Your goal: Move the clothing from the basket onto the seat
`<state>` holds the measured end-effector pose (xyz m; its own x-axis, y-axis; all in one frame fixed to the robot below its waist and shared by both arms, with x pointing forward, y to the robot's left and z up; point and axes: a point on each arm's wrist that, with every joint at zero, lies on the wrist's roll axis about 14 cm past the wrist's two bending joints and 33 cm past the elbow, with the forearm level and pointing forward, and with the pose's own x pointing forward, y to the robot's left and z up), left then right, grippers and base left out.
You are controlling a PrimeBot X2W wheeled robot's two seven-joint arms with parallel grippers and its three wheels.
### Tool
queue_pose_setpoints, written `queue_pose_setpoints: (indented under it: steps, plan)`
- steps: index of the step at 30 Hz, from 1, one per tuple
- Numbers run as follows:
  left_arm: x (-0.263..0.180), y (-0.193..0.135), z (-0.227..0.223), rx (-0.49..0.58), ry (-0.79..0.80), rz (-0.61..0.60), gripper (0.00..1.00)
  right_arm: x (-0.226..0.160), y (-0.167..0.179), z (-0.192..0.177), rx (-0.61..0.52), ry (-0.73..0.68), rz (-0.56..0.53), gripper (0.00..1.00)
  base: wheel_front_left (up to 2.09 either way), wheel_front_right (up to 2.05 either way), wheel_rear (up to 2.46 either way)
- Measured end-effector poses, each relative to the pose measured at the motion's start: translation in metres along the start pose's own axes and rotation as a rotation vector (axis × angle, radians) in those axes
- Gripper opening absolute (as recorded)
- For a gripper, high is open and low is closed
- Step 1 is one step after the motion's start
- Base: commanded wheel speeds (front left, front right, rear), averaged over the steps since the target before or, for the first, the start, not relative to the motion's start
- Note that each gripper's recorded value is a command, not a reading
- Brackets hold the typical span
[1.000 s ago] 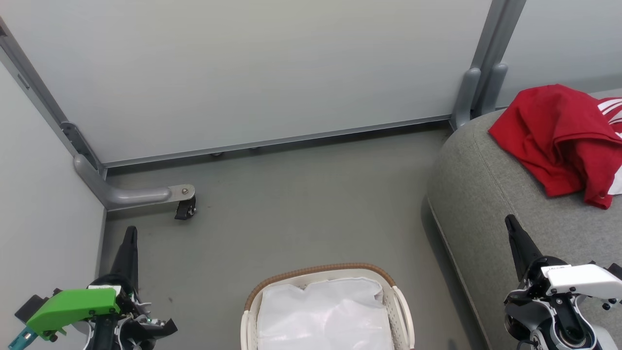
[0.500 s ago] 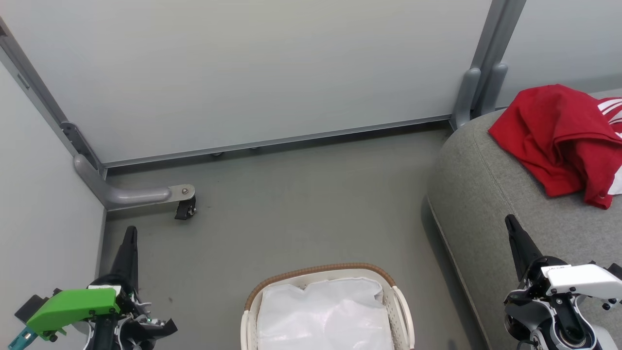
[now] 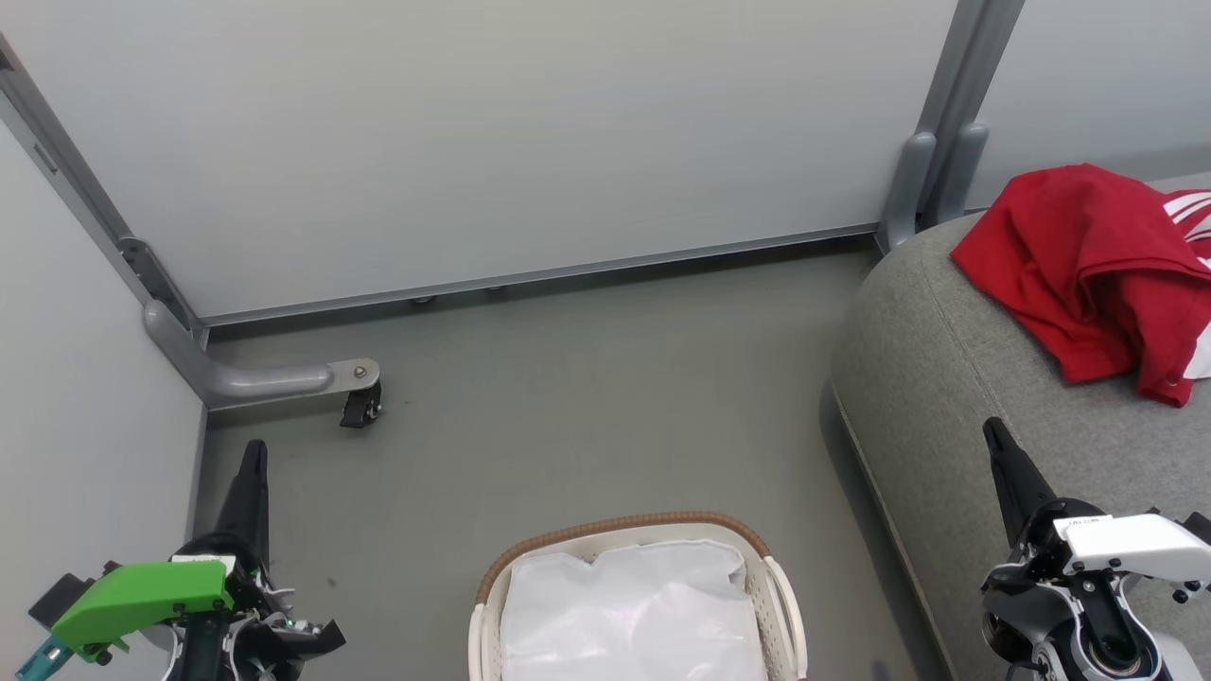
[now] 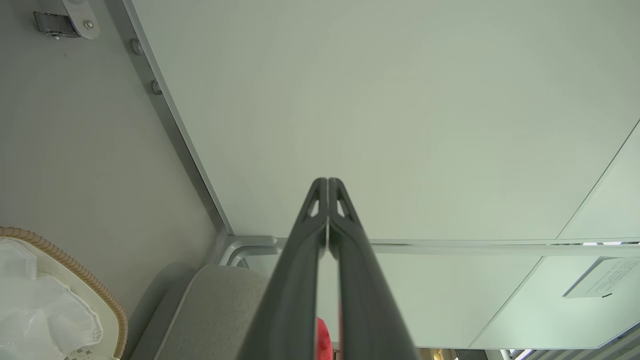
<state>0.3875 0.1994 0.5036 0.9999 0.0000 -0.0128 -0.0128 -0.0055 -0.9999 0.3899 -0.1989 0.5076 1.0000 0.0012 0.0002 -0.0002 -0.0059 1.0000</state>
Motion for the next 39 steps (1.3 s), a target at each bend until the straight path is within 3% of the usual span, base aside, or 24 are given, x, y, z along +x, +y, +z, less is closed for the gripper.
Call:
queue_pose_setpoints:
  steps: [39]
  plan:
    - [0.0,0.0,-0.0001,0.0,0.0,0.0,0.0,0.0,0.0,0.0,0.0,0.0,0.0,0.0,0.0,0.0,0.0]
